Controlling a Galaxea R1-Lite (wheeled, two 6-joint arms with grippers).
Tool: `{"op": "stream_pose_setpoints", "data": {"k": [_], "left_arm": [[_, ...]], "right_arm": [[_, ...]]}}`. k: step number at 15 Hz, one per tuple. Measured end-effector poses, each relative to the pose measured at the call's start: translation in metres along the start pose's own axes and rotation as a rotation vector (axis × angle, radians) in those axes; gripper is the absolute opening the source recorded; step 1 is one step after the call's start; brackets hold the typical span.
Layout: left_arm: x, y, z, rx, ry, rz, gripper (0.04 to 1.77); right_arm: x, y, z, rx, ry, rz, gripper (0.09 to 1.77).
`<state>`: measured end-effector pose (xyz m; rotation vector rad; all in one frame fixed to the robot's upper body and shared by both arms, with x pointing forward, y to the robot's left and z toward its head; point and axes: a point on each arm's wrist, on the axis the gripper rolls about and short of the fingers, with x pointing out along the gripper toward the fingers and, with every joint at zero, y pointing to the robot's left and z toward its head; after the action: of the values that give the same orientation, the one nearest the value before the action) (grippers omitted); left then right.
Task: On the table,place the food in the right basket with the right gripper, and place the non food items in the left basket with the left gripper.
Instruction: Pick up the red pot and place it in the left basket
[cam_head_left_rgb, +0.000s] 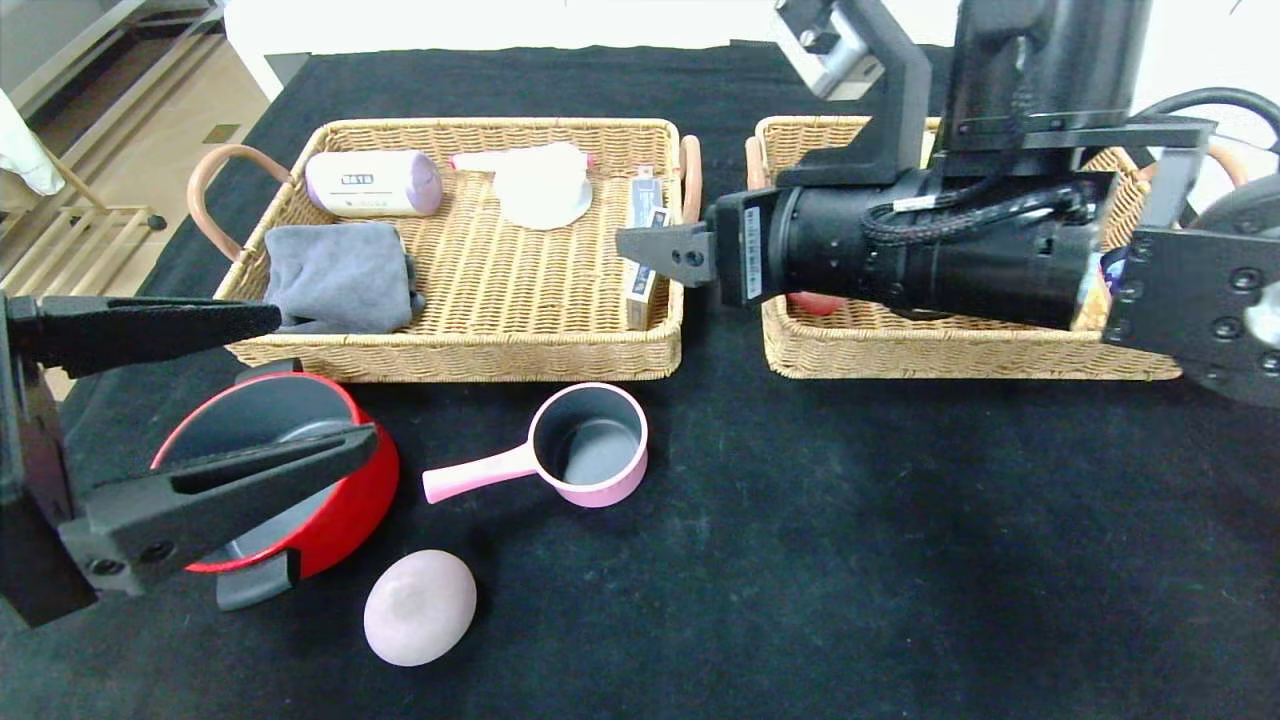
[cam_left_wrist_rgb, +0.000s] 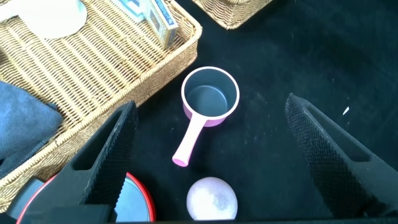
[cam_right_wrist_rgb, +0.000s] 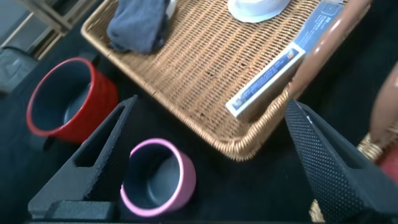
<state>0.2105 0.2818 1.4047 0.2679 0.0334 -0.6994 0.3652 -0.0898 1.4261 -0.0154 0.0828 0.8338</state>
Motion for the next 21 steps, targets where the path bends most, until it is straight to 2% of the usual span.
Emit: {"op": "stream_pose_setpoints", "data": {"k": [3,9,13,16,21], "left_arm": [[-0.001,0.000,0.000,0.001,-0.004,0.002,1.72],[-0.001,0.000,0.000,0.002,-0.004,0.002,1.72],[-0.002,-0.001,0.000,0.001,-0.003,0.002,1.72],[-0.002,-0.001,0.000,0.003,-0.005,0.002,1.72],[-0.003,-0.001,0.000,0.003,-0.007,0.002,1.72]], "right_arm": [[-0.033,-0.012,0.004,-0.008,0.001,0.040,1.69],[-0.100,-0.036,0.004,-0.050,-0.003,0.074,1.70],[-0.134,-0.044,-0.008,-0.082,0.015,0.050,1.70],[-0.160,-0.053,-0.016,-0.084,0.016,0.086,1.70],[-0.186,-0.055,-0.028,-0.089,0.026,0.044,1.70]]}}
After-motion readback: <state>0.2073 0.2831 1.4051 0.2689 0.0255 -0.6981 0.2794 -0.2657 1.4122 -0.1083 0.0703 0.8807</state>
